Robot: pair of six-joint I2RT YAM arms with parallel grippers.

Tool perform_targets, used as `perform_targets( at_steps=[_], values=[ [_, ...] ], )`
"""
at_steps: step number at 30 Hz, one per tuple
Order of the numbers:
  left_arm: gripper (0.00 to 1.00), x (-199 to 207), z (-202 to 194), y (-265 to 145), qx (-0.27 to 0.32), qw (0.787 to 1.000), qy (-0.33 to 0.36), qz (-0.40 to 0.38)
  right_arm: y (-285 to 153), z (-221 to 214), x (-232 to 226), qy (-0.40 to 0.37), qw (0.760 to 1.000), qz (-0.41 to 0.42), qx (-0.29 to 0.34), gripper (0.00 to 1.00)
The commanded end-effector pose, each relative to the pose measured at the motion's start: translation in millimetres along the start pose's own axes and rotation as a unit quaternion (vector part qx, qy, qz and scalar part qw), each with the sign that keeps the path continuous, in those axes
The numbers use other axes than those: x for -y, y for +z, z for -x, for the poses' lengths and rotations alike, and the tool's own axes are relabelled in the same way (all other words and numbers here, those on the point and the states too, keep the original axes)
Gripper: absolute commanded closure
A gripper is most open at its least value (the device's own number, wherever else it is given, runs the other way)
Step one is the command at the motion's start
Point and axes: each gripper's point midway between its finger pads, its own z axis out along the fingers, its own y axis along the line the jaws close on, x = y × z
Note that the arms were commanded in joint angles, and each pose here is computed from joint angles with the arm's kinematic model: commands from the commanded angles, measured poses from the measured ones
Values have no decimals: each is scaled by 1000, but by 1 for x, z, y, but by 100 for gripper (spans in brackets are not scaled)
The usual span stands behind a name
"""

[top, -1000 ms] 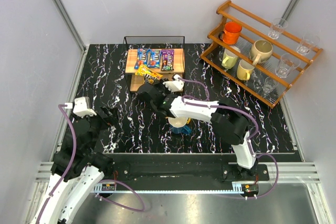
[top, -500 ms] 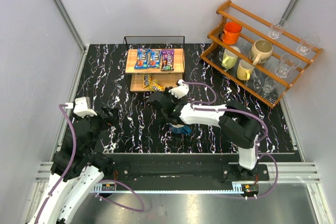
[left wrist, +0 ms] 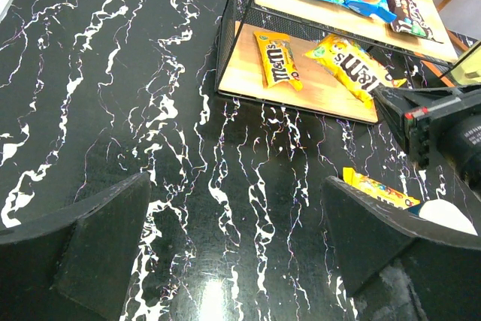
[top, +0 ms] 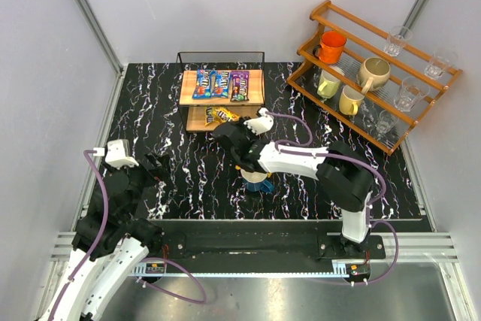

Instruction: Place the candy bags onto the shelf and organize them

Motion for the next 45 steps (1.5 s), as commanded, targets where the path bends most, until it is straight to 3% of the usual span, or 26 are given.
perform_targets(
  at_steps=[1, 26, 35, 45],
  values=[
    [1, 2, 16, -4, 27, 1000, -14, -1, 26, 27, -10, 67, 996, -12, 60, 100],
    [1, -6, 22, -11, 48, 998, -29, 13, 85, 8, -5, 225, 959, -87, 146, 100],
    [1, -4, 22, -12, 49, 998, -31, 6, 88, -20, 27, 230, 952, -138, 147, 100],
    [1, -1, 21, -12, 46, 999, -28, -1, 100, -33, 25, 240, 949, -142, 147, 100]
  ],
)
